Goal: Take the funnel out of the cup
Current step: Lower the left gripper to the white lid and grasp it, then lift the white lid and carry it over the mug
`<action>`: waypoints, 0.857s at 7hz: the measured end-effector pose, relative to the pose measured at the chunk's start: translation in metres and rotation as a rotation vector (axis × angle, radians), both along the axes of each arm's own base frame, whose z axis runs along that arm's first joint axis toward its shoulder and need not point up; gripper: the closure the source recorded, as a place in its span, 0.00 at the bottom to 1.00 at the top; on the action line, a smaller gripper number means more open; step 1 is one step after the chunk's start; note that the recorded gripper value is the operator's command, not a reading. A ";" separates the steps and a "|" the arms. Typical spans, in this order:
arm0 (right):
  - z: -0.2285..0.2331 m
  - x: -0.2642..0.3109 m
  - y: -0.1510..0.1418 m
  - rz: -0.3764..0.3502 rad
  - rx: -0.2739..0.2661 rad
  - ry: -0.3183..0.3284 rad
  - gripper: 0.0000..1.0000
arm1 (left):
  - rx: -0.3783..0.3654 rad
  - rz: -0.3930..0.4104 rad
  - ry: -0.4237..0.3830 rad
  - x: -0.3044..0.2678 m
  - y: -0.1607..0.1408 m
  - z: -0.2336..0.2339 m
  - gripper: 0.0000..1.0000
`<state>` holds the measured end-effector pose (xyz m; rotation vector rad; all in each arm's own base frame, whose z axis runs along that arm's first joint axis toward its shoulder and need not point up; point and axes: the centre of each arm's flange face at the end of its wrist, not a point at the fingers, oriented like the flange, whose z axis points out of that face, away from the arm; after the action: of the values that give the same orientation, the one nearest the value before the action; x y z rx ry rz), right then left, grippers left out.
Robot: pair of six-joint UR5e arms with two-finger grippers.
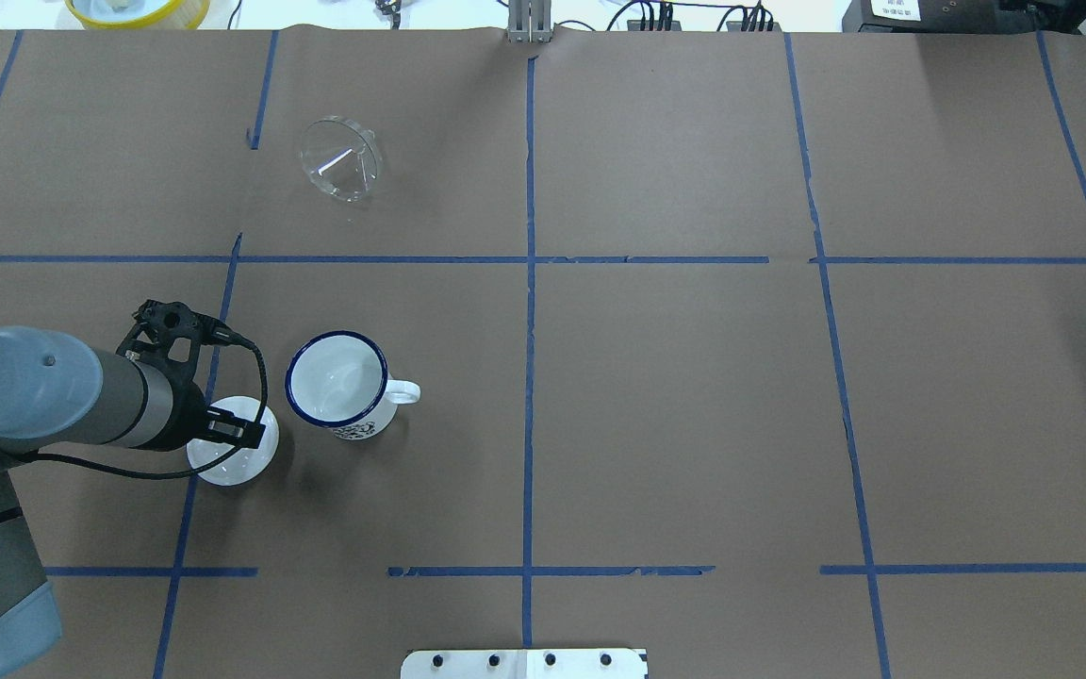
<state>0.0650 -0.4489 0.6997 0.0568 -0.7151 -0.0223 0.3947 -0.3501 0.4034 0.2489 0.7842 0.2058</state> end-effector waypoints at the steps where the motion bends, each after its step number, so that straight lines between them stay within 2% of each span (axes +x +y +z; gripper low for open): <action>1: 0.000 0.000 0.000 0.000 0.000 0.000 0.00 | -0.001 0.000 0.000 0.000 0.000 0.000 0.80; 2: 0.000 0.000 0.000 0.000 0.000 0.000 0.00 | -0.002 0.000 -0.001 0.000 0.000 0.001 1.00; 4: 0.000 0.000 0.000 0.000 0.000 0.000 0.00 | 0.001 -0.002 0.005 -0.004 0.000 -0.002 1.00; 6: 0.000 0.000 0.000 0.000 0.000 0.000 0.00 | 0.015 -0.018 0.038 -0.023 -0.002 -0.024 1.00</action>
<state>0.0650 -0.4489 0.6997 0.0568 -0.7152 -0.0223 0.3719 -0.3522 0.3790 0.2741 0.8185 0.1903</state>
